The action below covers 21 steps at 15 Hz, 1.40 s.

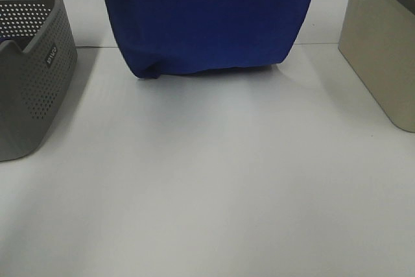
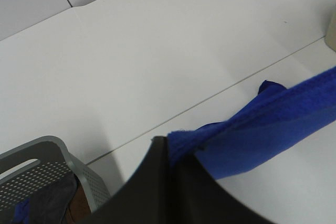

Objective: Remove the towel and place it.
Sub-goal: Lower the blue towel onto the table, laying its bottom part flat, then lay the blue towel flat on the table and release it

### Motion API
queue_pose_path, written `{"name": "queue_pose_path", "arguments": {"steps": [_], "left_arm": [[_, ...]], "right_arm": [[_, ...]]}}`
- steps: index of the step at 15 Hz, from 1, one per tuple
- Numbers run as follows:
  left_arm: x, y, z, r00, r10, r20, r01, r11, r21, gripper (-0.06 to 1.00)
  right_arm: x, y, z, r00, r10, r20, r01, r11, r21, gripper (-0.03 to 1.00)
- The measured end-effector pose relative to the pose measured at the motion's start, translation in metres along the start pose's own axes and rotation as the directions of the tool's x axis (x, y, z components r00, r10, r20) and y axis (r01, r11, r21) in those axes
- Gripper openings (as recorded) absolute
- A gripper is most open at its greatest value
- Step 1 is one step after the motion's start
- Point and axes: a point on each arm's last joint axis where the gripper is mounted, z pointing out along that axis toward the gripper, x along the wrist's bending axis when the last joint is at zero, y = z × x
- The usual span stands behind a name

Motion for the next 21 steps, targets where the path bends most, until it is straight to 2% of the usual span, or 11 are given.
{"name": "queue_pose_path", "arguments": {"steps": [3, 7, 9, 11, 12, 14, 15, 16, 17, 21], "left_arm": [[-0.006, -0.007, -0.006, 0.998, -0.021, 0.066, 0.019, 0.999, 0.031, 0.00], [-0.015, -0.039, -0.012, 0.989, -0.051, 0.137, 0.028, 0.986, 0.164, 0.00], [-0.017, -0.050, -0.030, 0.985, -0.061, 0.162, 0.031, 0.983, 0.180, 0.00], [-0.021, -0.060, -0.048, 0.974, -0.061, 0.216, 0.021, 0.983, 0.183, 0.00], [-0.028, -0.082, -0.050, 0.962, -0.087, 0.259, 0.021, 0.968, 0.249, 0.00], [-0.034, -0.104, -0.044, 0.951, -0.122, 0.285, 0.025, 0.947, 0.322, 0.00], [-0.039, -0.126, -0.040, 0.940, -0.157, 0.304, 0.028, 0.921, 0.390, 0.00], [-0.039, -0.126, -0.040, 0.940, -0.157, 0.304, 0.028, 0.921, 0.390, 0.00], [-0.044, -0.149, -0.045, 0.929, -0.189, 0.320, 0.032, 0.898, 0.438, 0.00], [-0.046, -0.165, -0.073, 0.920, -0.199, 0.338, 0.042, 0.906, 0.420, 0.00]], "right_arm": [[0.001, -0.004, 0.000, 1.000, 0.001, -0.010, 0.000, 0.999, 0.045, 0.02], [0.003, -0.016, -0.005, 1.000, 0.010, -0.014, -0.009, 0.996, 0.085, 0.02], [0.006, -0.030, -0.015, 1.000, 0.019, -0.019, -0.016, 0.993, 0.119, 0.02], [0.010, -0.046, -0.031, 0.999, 0.029, -0.030, -0.025, 0.990, 0.141, 0.02], [0.014, -0.057, -0.043, 0.999, 0.035, -0.036, -0.030, 0.988, 0.153, 0.02], [0.018, -0.076, -0.056, 0.998, 0.048, -0.046, -0.039, 0.983, 0.179, 0.02], [0.020, -0.090, -0.058, 0.997, 0.060, -0.054, -0.047, 0.976, 0.211, 0.02], [0.020, -0.090, -0.058, 0.997, 0.060, -0.054, -0.047, 0.976, 0.211, 0.02], [0.023, -0.110, -0.060, 0.994, 0.083, -0.065, -0.064, 0.965, 0.256, 0.02], [0.031, -0.149, -0.062, 0.982, 0.161, -0.103, -0.118, 0.934, 0.337, 0.02]]}}
